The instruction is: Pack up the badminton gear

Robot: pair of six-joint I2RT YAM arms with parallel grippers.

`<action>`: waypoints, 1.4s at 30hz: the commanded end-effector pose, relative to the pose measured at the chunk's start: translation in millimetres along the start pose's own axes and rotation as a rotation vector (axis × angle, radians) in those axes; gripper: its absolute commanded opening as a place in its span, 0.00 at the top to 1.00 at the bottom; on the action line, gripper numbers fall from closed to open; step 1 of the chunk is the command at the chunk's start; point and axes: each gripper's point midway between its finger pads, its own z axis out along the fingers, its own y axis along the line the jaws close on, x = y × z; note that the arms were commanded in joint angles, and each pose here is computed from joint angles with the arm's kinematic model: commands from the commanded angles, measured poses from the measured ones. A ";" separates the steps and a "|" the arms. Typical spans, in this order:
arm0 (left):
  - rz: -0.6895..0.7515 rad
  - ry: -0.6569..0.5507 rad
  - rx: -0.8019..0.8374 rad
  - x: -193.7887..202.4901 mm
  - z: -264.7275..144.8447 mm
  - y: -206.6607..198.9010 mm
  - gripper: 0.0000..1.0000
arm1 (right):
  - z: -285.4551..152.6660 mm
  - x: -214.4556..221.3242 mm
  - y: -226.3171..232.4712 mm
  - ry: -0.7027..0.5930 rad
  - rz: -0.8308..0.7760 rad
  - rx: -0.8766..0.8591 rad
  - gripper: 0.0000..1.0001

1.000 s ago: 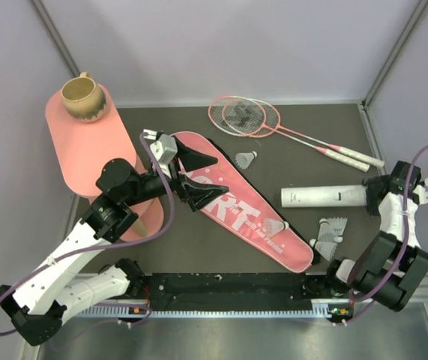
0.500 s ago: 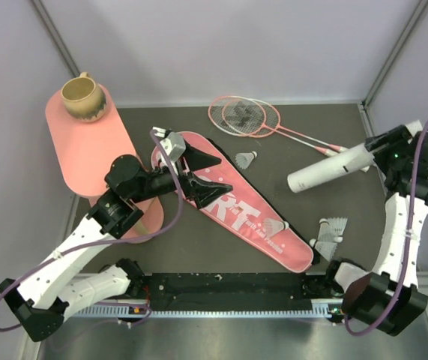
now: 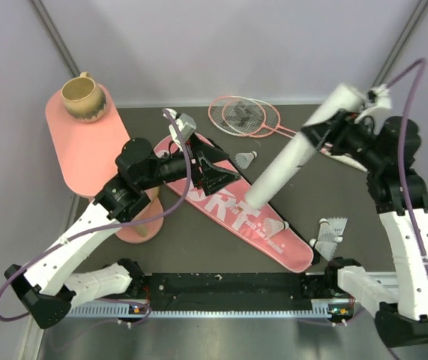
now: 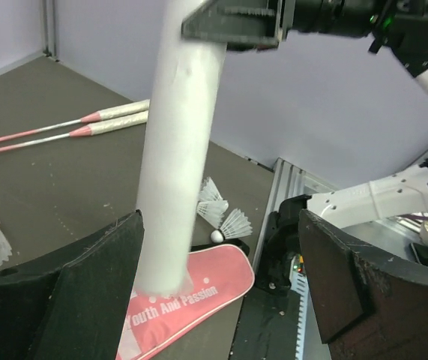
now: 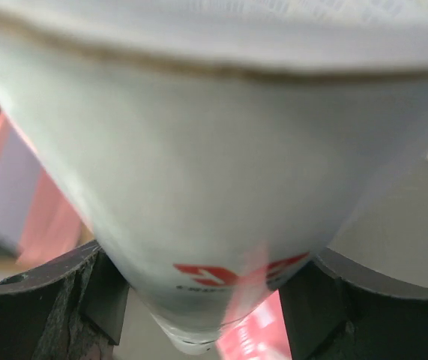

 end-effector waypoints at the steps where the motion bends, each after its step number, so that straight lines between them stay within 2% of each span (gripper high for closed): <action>1: -0.064 -0.024 0.055 -17.5 -4.2 -20.4 0.12 | 3.5 26.3 88.7 0.051 0.001 -0.316 0.82; 2: -0.070 -0.011 0.066 -14.4 -4.2 -22.2 0.12 | 9.6 43.3 92.0 0.081 0.013 -0.335 0.82; 3: -0.075 -0.002 0.062 -10.7 -5.3 -21.1 0.08 | 7.6 53.8 117.9 0.092 0.001 -0.420 0.82; 5: -0.090 0.030 0.051 0.7 -7.5 -18.3 0.08 | 14.7 79.8 131.0 0.127 -0.018 -0.451 0.82; 6: -0.097 0.042 0.046 8.7 -10.7 -17.1 0.09 | 10.4 87.6 152.3 0.122 -0.026 -0.518 0.82; 7: -0.099 0.044 0.041 12.6 -12.5 -16.2 0.09 | 15.6 106.4 153.5 0.154 -0.024 -0.523 0.82; 12: -0.104 0.043 0.030 33.7 -26.1 -14.9 0.09 | 17.1 143.8 170.1 0.173 0.036 -0.639 0.83; 16: -0.125 0.021 0.006 28.1 -28.4 -14.3 0.09 | 6.7 175.3 172.1 0.152 -0.088 -0.716 0.82; 21: -0.196 -0.007 -0.089 19.2 -17.4 4.0 0.07 | -16.3 177.8 174.0 0.052 -0.150 -0.838 0.82; 23: -0.215 0.007 -0.078 22.5 -7.6 7.7 0.07 | -22.1 186.6 173.1 0.054 -0.169 -0.880 0.81; 28: -0.221 -0.010 0.085 11.4 14.9 -7.5 0.05 | -30.1 191.1 175.5 0.035 -0.217 -0.944 0.81; 32: -0.250 0.022 0.185 13.4 29.8 -14.9 0.06 | -29.1 190.1 176.6 0.022 -0.224 -0.951 0.81; 35: -0.248 0.051 0.214 17.8 34.1 -15.5 0.09 | -28.4 189.6 179.5 0.013 -0.216 -0.964 0.81; 39: -0.234 0.064 0.217 22.4 36.3 -12.8 0.20 | -25.6 190.0 178.9 -0.004 -0.215 -0.962 0.80; 42: -0.229 0.071 0.232 24.5 37.0 -13.7 0.20 | -22.6 191.3 178.4 -0.007 -0.213 -0.955 0.78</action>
